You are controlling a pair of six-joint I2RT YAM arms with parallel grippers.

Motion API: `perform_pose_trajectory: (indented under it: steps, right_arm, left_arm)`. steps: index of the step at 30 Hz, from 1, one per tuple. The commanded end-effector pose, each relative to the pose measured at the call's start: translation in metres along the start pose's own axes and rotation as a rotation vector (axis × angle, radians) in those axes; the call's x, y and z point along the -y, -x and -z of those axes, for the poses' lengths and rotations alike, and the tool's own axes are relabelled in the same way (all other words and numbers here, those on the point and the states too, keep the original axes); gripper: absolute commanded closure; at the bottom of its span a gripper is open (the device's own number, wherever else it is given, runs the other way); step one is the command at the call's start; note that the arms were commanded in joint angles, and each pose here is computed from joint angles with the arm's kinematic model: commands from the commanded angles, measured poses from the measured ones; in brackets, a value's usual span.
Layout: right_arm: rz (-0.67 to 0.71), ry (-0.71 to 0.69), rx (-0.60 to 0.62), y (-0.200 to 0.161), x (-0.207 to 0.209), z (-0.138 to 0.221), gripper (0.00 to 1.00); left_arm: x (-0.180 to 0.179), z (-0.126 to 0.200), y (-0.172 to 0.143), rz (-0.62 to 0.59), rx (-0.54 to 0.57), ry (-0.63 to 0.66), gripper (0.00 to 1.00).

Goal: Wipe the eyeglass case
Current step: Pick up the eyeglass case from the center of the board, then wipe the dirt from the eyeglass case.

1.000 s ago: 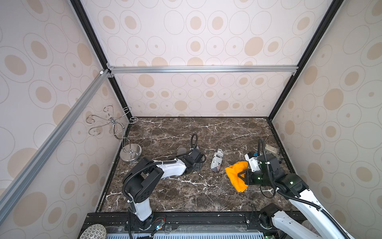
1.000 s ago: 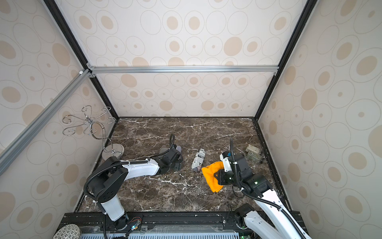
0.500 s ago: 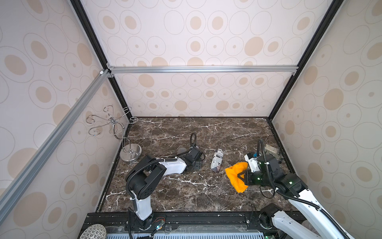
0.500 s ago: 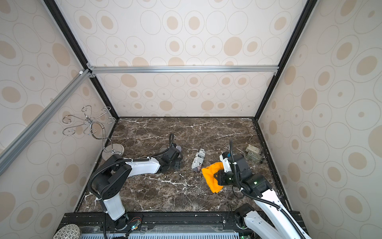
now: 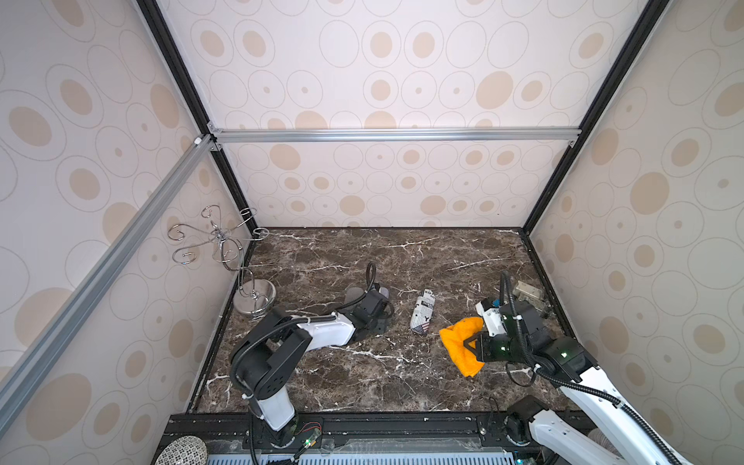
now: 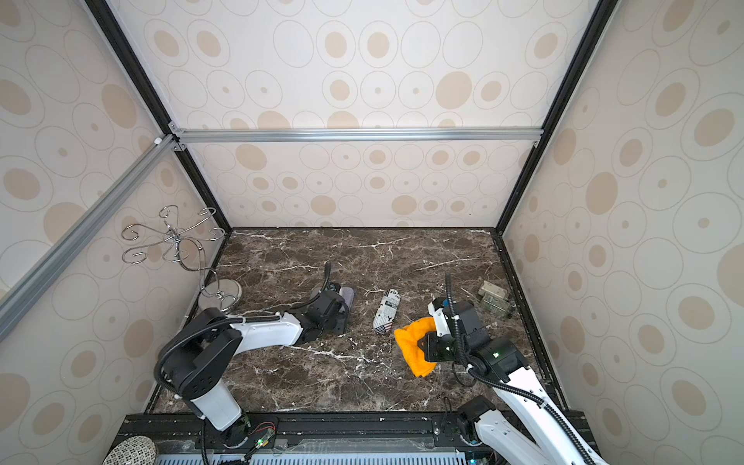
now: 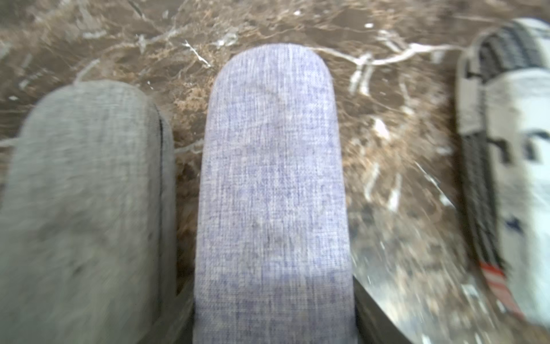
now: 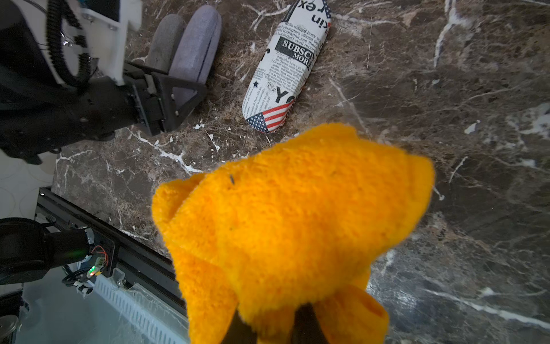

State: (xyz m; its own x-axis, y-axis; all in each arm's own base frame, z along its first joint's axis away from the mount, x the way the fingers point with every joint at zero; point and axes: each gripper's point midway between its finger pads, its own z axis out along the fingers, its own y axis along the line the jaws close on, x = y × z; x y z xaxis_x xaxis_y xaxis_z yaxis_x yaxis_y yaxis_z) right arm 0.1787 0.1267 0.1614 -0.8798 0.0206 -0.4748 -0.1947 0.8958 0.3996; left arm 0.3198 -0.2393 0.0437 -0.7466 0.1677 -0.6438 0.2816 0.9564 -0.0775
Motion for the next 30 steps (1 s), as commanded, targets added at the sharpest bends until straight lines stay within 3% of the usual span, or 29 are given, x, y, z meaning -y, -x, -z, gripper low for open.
perform_pose_trajectory:
  steps: [1,6,14,21,25,30]
  right_arm:
    - [0.037,0.001,0.015,0.015,-0.009,0.006,1.00]
    - [0.125,-0.023,0.000,0.035,-0.028,0.000,1.00]
    - [0.192,-0.056,-0.053,0.058,-0.044,-0.017,1.00]
    - [0.279,-0.108,-0.098,0.060,-0.052,-0.025,1.00]
    - [0.352,-0.151,-0.157,0.044,-0.056,-0.038,1.00]
    - [0.393,-0.102,-0.189,0.021,-0.077,-0.056,1.00]
  left_arm:
    - [0.025,0.033,0.015,-0.121,0.095,-0.142,0.39]
    - [0.051,0.074,-0.005,-0.256,0.129,-0.281,0.40]
    - [0.093,0.123,-0.030,-0.359,0.199,-0.419,0.40]
    - [0.125,0.133,-0.048,-0.475,0.189,-0.471,0.39]
    - [0.133,0.133,-0.044,-0.486,0.203,-0.467,0.41]
    - [0.148,0.136,-0.037,-0.488,0.231,-0.509,0.41]
